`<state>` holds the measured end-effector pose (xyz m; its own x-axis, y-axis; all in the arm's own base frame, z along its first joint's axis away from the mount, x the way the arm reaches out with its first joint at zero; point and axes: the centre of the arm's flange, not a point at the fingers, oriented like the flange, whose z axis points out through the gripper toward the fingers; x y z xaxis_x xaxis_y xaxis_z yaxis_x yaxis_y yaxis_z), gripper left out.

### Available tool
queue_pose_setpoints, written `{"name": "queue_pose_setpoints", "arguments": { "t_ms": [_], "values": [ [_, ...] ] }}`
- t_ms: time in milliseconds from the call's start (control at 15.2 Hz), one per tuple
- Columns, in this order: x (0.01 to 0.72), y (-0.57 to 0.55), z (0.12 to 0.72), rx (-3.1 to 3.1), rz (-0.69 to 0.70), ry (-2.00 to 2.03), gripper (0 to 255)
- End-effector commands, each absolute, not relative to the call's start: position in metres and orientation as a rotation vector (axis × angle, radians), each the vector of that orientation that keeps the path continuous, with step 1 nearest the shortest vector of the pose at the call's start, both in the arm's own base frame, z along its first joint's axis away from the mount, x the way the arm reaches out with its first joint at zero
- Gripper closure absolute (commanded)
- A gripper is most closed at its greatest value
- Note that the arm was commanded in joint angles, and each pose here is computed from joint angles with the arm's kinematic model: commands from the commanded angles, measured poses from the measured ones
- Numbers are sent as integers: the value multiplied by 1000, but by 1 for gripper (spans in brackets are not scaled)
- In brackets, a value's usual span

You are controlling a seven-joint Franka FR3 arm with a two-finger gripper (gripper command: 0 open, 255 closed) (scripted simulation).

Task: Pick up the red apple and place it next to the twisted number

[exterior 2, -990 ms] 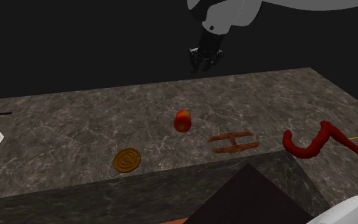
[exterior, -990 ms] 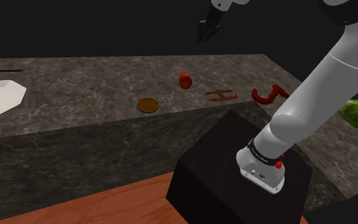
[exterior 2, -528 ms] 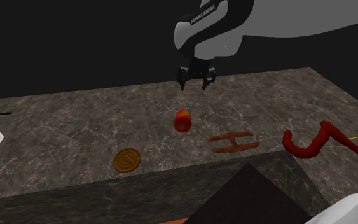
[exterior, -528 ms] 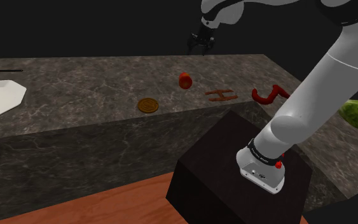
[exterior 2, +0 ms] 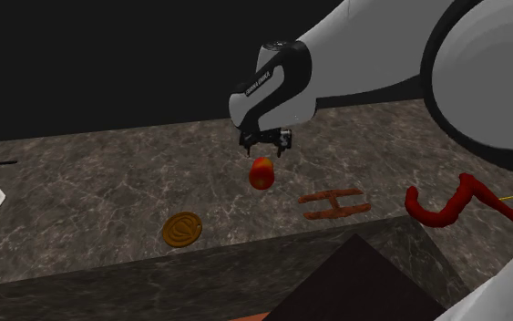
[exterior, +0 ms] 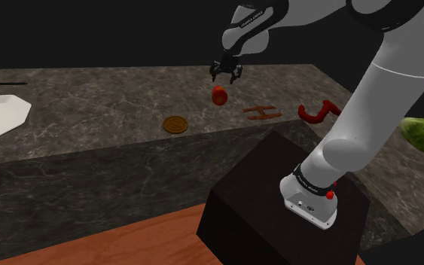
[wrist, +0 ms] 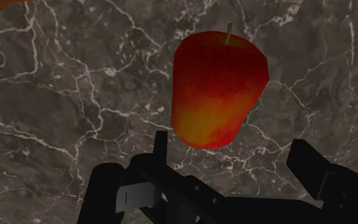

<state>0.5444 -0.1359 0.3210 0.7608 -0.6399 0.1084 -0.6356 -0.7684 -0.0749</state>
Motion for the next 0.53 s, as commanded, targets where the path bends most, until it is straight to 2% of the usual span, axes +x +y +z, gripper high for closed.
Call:
{"name": "queue_pose_setpoints", "arguments": {
  "t_ms": [0,462],
  "values": [
    [544,-134,309,-2912,-199,1078,0],
    [548,-135,280,-2912,-199,1078,0]
  ]
}}
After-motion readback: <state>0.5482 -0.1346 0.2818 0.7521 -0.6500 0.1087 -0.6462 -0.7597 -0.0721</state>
